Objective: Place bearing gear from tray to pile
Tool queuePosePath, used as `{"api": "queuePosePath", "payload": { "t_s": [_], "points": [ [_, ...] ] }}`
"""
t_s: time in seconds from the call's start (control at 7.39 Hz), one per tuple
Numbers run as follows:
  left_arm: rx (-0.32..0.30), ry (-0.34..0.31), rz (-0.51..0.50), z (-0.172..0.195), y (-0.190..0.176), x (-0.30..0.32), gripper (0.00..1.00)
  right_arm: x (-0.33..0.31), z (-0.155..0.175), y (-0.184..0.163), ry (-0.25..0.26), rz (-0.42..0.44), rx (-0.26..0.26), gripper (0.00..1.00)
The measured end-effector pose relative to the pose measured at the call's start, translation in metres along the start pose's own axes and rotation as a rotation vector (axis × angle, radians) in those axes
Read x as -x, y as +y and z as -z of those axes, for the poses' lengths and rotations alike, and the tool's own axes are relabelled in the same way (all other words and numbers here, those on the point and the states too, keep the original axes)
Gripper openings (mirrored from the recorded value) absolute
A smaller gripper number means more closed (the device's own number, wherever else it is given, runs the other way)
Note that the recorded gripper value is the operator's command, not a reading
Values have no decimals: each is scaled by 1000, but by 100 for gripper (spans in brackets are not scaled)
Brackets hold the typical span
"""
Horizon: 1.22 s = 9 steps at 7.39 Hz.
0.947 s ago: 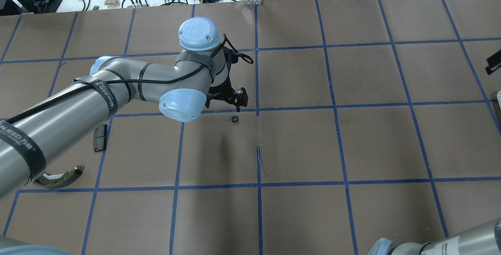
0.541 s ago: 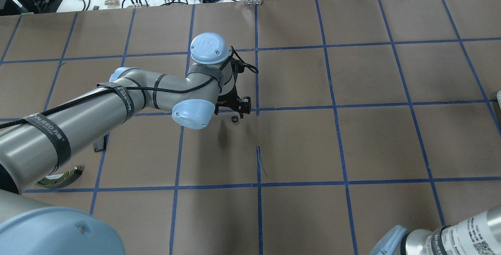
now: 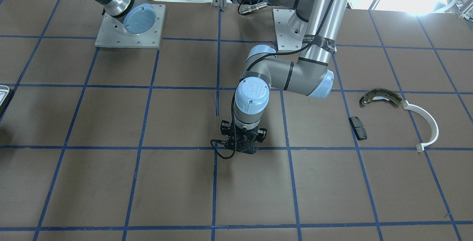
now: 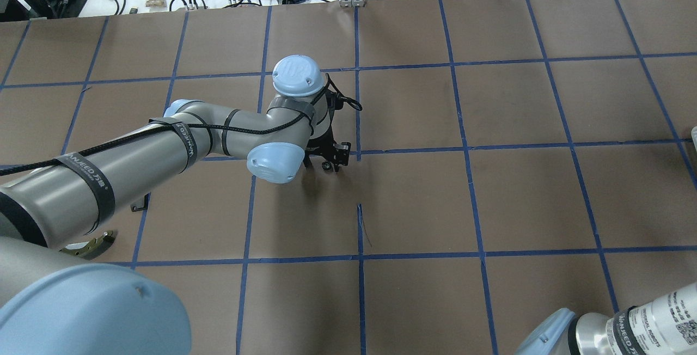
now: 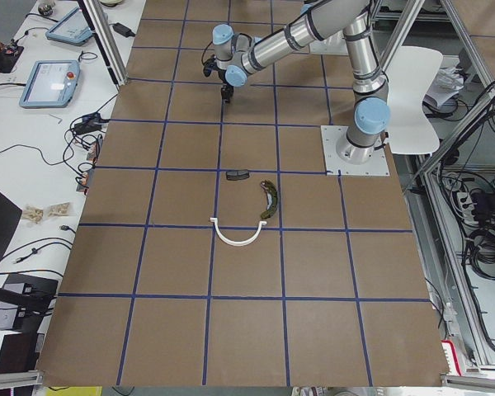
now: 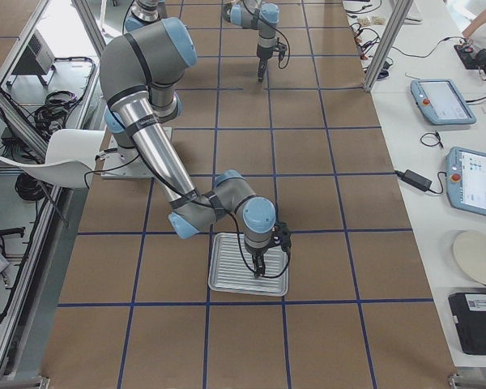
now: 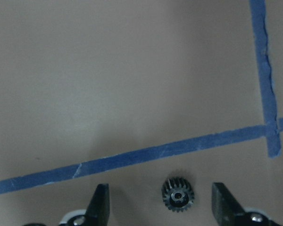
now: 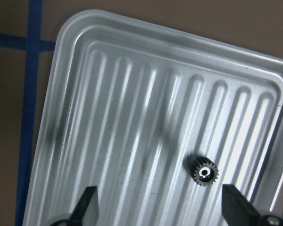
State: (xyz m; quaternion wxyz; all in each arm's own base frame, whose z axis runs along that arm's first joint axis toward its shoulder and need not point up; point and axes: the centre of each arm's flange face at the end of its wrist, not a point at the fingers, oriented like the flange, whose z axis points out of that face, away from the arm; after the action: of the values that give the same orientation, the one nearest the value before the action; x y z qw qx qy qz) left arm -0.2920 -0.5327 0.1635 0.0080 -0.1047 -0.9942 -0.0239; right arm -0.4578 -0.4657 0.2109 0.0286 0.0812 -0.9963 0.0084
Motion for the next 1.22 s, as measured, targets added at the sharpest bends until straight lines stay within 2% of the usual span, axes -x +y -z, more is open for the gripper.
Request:
{"api": "queuePosePath", "payload": {
  "t_s": [0.14,0.41,0.54,0.68,0.81,1.22],
  "points": [
    [3,0,0,-1,0,0,0,-6,1,0,11,0,-5,89],
    [-1,-2,6,4,-1,2,0,-16,-11,-4,7,5,-3,87],
    [-9,-6,8,14,-2,5,0,-18,-17,-4,2,10,1,75],
    [-10,-11,5,25,-5,11,0,-19,-20,-4,1,13,4,68],
    [2,-29,1,41,-13,32,0,-21,-22,-3,2,13,13,66],
    [92,-74,51,106,-37,194,0,-24,-24,0,11,13,35,62]
  ]
}}
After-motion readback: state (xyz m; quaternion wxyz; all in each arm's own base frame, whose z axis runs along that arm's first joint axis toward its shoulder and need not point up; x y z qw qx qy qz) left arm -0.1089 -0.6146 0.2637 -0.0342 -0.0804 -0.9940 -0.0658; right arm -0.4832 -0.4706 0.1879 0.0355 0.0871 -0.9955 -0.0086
